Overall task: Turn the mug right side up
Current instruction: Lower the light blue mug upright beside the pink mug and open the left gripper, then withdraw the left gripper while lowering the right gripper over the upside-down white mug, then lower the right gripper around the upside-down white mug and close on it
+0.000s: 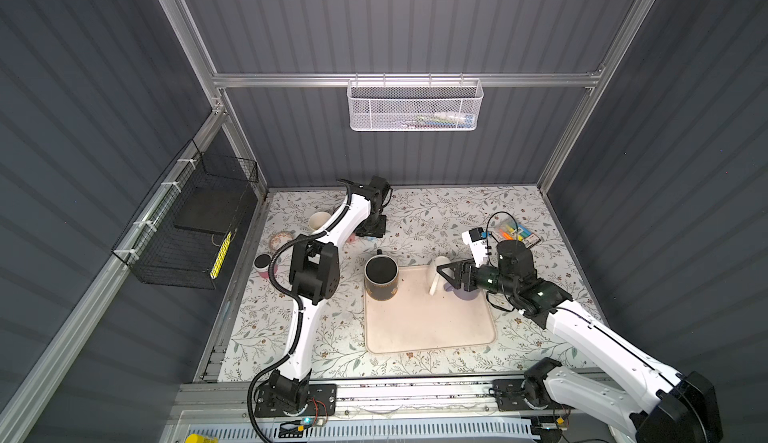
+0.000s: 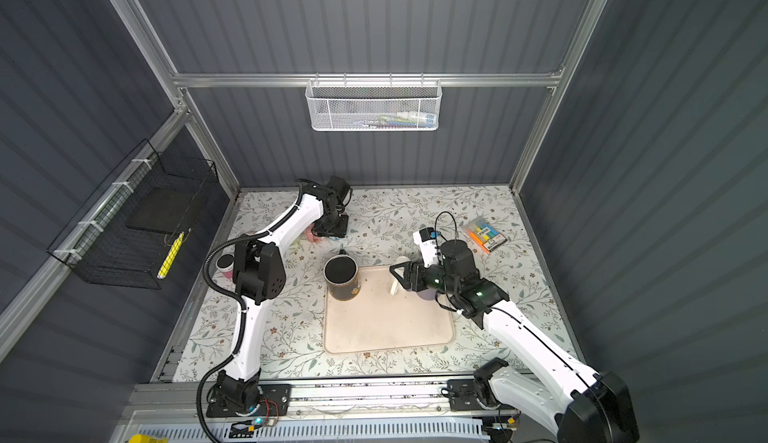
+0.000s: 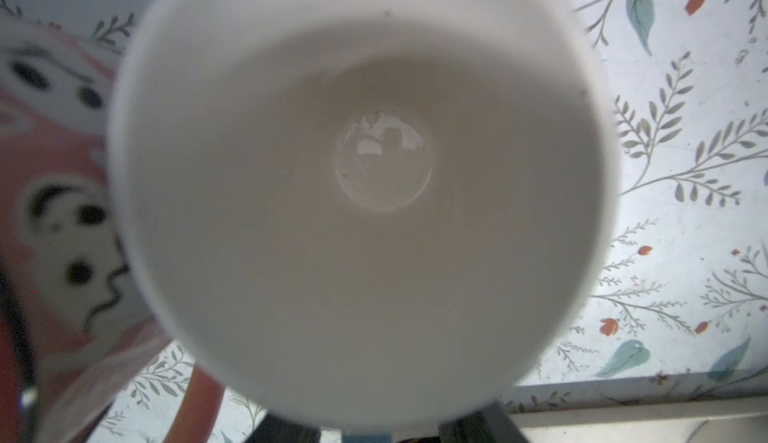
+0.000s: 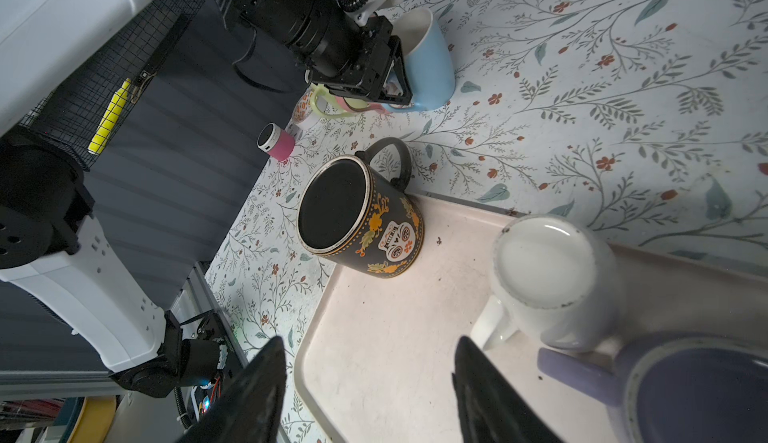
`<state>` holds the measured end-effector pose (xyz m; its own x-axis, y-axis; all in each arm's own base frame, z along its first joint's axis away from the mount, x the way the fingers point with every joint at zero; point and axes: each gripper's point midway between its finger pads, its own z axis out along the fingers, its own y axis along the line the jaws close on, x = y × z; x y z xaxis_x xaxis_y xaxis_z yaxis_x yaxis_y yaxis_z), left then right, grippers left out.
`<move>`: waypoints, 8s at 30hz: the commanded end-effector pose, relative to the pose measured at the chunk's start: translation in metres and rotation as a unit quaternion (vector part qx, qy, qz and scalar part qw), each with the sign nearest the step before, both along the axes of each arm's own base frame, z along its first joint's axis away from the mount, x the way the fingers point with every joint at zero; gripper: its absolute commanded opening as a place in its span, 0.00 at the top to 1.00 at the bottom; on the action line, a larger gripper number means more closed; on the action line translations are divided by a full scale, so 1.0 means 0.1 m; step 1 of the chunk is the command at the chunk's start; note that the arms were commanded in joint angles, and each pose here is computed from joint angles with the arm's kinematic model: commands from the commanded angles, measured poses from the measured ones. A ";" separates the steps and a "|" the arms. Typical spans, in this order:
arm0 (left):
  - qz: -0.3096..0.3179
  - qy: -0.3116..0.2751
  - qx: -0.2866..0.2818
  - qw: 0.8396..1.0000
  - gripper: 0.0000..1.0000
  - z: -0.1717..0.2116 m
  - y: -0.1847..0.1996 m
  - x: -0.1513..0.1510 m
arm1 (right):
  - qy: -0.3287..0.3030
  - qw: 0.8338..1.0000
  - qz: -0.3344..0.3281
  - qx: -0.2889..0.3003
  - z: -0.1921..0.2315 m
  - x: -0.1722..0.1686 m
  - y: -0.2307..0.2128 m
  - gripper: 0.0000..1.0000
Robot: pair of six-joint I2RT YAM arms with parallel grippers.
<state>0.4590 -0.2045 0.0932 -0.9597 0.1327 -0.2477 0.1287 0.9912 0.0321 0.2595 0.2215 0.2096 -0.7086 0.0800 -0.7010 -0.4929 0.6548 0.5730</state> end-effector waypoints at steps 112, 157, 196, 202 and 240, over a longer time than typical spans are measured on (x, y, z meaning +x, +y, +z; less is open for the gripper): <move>-0.057 -0.252 -0.178 0.949 0.00 1.49 0.70 -1.96 | 0.201 0.895 -0.196 -0.347 -1.31 0.41 0.08 0.62; -0.046 -0.225 -0.149 0.962 0.00 1.27 0.73 -1.87 | 0.190 0.929 -0.142 -0.285 -1.32 0.03 0.13 0.87; -0.041 -0.209 -0.145 0.966 0.00 1.18 0.71 -1.84 | 0.169 0.920 -0.182 -0.304 -1.15 -0.06 0.08 0.52; -0.045 -0.214 -0.155 0.964 0.00 1.21 0.69 -1.87 | 0.172 0.910 -0.185 -0.327 -1.22 -0.03 0.09 0.53; -0.042 -0.211 -0.150 0.965 0.00 1.18 0.71 -1.87 | 0.173 0.895 -0.154 -0.381 -1.32 0.13 0.00 0.71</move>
<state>0.2763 -0.1364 0.2195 -0.7376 0.0533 -0.6731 0.2485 0.9483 -0.1972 0.2700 0.2209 0.0766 -0.9147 -0.0962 -0.3925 -0.0930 0.9953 -0.0273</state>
